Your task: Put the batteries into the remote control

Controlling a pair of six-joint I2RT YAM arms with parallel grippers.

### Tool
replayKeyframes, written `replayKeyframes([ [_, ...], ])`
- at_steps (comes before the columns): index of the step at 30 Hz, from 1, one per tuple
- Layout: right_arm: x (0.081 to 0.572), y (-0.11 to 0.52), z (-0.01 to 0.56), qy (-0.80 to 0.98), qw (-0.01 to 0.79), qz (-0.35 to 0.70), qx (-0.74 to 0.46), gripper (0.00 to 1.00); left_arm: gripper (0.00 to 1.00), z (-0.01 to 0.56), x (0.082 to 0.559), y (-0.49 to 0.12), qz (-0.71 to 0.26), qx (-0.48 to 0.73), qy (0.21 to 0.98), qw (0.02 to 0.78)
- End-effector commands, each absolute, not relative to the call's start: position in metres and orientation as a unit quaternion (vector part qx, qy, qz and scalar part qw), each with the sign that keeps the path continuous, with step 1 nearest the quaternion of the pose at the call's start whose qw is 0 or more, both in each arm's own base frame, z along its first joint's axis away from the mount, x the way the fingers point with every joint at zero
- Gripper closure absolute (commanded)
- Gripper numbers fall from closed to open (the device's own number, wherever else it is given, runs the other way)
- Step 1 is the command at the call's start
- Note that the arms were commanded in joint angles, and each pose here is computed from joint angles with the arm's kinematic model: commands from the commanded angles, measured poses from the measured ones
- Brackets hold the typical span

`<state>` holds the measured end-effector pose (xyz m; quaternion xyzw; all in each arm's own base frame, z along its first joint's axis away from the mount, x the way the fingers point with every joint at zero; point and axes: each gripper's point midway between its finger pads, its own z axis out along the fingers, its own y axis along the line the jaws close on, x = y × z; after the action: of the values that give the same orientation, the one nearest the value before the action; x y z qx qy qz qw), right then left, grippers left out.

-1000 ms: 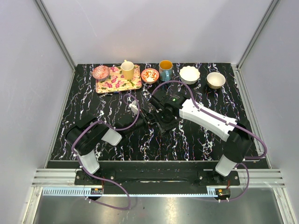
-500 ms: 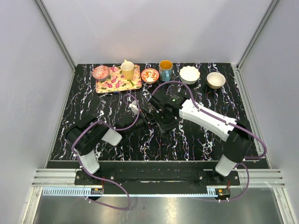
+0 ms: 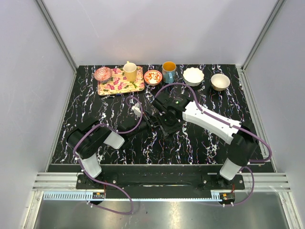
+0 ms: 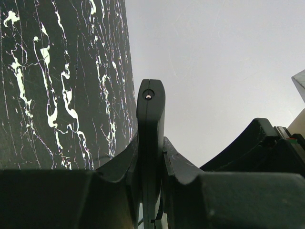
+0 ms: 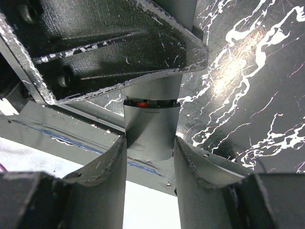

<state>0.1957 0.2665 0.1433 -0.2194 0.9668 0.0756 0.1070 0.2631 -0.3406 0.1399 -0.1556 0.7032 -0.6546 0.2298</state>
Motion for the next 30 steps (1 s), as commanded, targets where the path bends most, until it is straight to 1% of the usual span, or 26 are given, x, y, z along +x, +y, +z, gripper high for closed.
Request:
replayKeyframes([
  [1, 0.1993, 0.2720, 0.1410, 0.966, 0.116, 0.074, -0.219, 0.66, 1.00, 0.2252, 0.2559, -0.3392, -0.746, -0.094, 0.587, 0.301],
  [6, 0.2009, 0.2723, 0.1414, 0.967, 0.119, 0.073, -0.214, 0.62, 1.00, 0.2247, 0.2549, -0.3391, -0.745, -0.093, 0.588, 0.300],
  [11, 0.2014, 0.2717, 0.1400, 0.967, 0.119, 0.069, -0.213, 0.56, 1.00, 0.2266, 0.2550, -0.3390, -0.747, -0.093, 0.585, 0.302],
  [19, 0.2029, 0.2712, 0.1389, 0.968, 0.120, 0.066, -0.211, 0.50, 1.00, 0.2282, 0.2544, -0.3396, -0.749, -0.093, 0.583, 0.300],
  [30, 0.2037, 0.2705, 0.1351, 0.969, 0.118, 0.060, -0.210, 0.47, 1.00, 0.2288, 0.2529, -0.3397, -0.750, -0.092, 0.582, 0.300],
])
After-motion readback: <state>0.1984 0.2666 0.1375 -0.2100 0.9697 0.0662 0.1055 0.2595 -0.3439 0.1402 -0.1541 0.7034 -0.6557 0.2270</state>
